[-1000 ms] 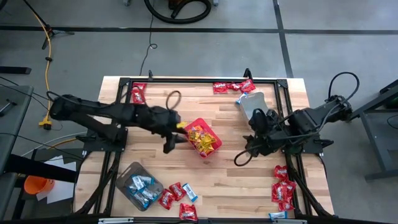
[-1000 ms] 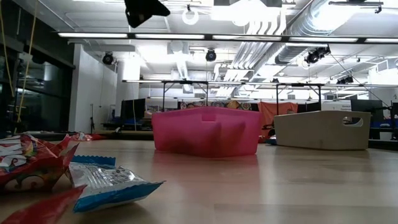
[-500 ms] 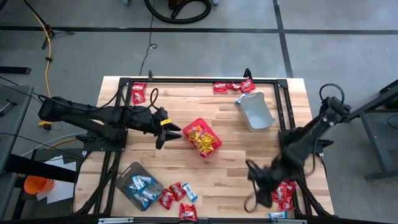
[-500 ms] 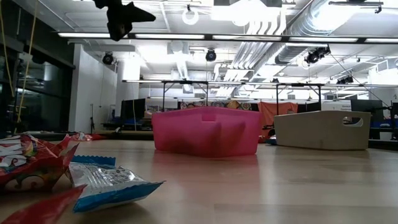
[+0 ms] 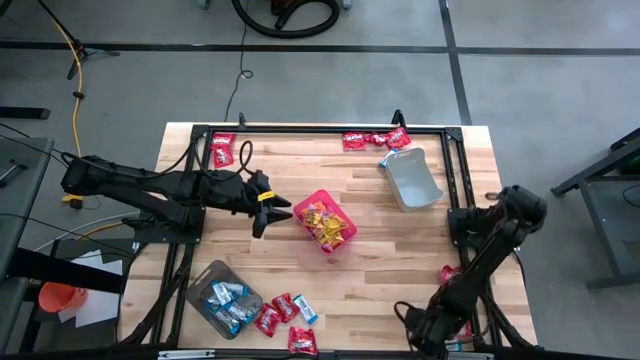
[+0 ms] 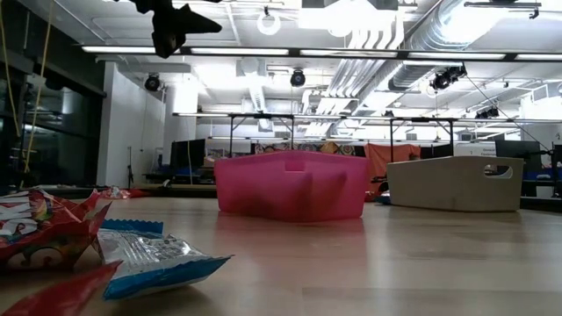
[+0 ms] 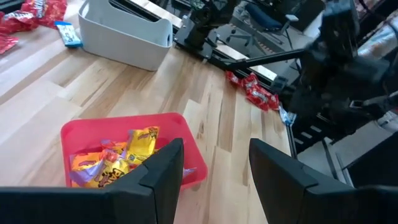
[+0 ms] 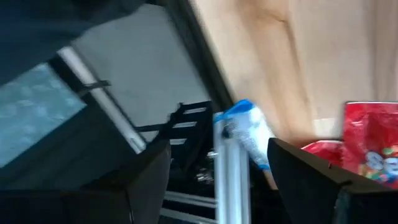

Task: Sort candy
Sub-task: Put the blue candy into the black bin

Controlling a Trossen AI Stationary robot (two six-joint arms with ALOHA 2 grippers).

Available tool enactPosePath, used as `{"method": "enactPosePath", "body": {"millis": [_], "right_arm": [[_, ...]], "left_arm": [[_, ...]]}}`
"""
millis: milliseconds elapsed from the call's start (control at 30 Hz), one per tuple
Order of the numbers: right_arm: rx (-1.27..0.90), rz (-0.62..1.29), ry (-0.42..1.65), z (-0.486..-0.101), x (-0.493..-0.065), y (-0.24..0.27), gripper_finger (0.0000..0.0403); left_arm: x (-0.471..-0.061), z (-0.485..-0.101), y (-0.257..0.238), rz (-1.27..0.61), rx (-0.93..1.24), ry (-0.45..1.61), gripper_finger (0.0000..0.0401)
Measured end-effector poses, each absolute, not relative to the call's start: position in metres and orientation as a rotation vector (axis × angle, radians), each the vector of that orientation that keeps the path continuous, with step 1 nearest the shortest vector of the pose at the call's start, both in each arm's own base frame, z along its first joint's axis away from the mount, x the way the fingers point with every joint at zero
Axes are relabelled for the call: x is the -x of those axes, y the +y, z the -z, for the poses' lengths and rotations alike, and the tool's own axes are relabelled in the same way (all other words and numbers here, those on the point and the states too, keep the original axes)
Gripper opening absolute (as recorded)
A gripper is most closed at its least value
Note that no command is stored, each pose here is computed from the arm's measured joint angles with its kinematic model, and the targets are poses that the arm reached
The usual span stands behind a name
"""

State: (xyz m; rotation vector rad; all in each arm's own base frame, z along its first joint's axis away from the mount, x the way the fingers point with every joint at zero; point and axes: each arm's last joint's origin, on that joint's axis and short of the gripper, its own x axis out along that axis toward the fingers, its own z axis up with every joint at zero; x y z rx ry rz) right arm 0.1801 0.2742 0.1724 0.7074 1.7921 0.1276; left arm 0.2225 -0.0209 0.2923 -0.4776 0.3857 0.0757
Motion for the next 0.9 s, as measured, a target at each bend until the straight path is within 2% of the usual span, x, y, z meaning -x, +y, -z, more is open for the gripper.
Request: {"method": "enactPosePath", "body": {"millis": [267,467,567,633,733,800,900], "right_arm": [[-0.601,-0.02,1.882,-0.137,-0.176,0.287,0.0264],[-0.58,0.033,1.913,-0.128,-0.172,0.289,0.025],[-0.56,0.072,1.923,-0.129,-0.171,0.287,0.0201],[-0.535,0.093,1.919,-0.13,-0.171,0.287,0.0144],[-0.491,0.111,1.915,-0.136,-0.171,0.287,0.0036],[-0.472,0.091,1.889,-0.148,-0.174,0.289,0.0019],[-0.417,0.079,1.836,-0.176,-0.182,0.287,0.0032]], "left_arm": [[-0.223,-0.292,-0.02,-0.099,0.475,0.379,0.017],[-0.223,-0.292,-0.02,-0.099,0.476,0.379,0.017],[-0.223,-0.292,-0.02,-0.099,0.476,0.379,0.017],[-0.223,-0.292,-0.02,-0.099,0.476,0.379,0.017],[-0.221,-0.294,-0.02,-0.098,0.477,0.375,0.017],[-0.219,-0.303,-0.019,-0.088,0.482,0.345,0.017],[-0.212,-0.329,-0.016,-0.061,0.477,0.254,0.017]]}}
